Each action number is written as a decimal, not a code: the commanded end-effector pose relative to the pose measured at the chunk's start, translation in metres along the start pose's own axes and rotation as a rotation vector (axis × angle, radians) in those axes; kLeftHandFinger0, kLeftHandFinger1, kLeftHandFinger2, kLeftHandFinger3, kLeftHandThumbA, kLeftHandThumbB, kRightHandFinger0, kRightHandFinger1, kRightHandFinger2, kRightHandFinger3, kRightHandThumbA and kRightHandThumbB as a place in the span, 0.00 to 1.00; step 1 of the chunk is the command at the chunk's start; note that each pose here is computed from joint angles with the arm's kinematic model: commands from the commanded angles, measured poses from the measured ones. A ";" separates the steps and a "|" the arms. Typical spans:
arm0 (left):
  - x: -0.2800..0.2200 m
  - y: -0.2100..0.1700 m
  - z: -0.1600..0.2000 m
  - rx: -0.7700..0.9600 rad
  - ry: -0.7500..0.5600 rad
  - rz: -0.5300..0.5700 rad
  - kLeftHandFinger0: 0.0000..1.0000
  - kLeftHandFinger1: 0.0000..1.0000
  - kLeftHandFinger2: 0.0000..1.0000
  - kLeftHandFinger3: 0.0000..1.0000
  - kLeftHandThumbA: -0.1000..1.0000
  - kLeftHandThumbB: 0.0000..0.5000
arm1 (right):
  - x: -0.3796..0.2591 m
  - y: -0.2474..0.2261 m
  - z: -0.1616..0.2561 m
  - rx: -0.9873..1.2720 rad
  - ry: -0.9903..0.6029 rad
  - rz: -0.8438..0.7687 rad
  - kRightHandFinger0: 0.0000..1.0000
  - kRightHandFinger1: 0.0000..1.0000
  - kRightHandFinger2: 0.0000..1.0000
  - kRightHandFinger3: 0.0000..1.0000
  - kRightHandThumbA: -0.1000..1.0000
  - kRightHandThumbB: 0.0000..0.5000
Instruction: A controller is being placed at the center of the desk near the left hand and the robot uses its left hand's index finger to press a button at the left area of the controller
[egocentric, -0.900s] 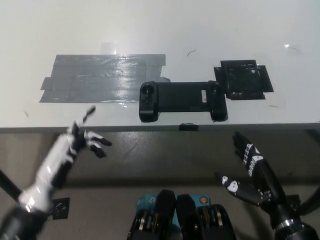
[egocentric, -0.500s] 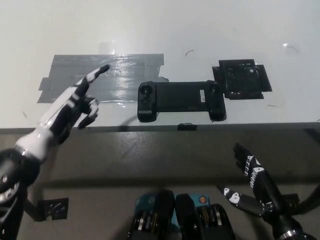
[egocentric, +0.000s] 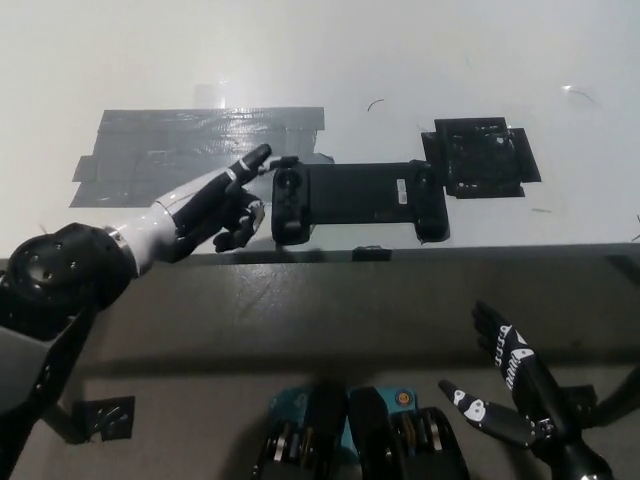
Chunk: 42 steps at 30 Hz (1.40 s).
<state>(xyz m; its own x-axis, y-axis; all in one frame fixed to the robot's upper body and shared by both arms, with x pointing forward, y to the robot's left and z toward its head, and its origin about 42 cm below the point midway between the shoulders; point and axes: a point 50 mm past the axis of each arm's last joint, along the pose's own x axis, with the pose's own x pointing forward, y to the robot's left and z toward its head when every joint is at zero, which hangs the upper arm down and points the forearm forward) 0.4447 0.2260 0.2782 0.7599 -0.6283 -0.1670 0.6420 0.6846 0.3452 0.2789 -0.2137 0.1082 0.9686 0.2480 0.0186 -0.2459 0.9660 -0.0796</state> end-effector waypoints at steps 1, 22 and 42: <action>0.001 0.020 0.009 0.079 0.050 -0.001 0.21 0.00 0.14 1.00 1.00 0.68 | 0.003 -0.002 0.015 -0.023 -0.056 0.022 1.00 1.00 1.00 1.00 0.76 0.45; 0.018 0.044 0.003 0.109 0.114 0.034 0.32 0.00 0.28 1.00 1.00 0.75 | 0.009 -0.001 0.017 -0.033 -0.064 0.023 1.00 1.00 1.00 1.00 0.74 0.48; 0.037 0.062 0.005 -0.193 0.136 -0.190 0.00 0.00 0.13 1.00 1.00 0.83 | 0.014 -0.001 0.022 -0.053 -0.069 0.034 1.00 1.00 1.00 1.00 0.76 0.50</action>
<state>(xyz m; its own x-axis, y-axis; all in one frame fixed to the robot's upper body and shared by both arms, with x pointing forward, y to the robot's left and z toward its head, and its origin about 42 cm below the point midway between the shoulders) 0.5031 0.2447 0.2689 0.6685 -0.6338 -0.3892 0.7318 0.6539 0.1921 0.2887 -0.2103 0.1166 0.9638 0.2632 0.0433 -0.2579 0.9610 -0.0999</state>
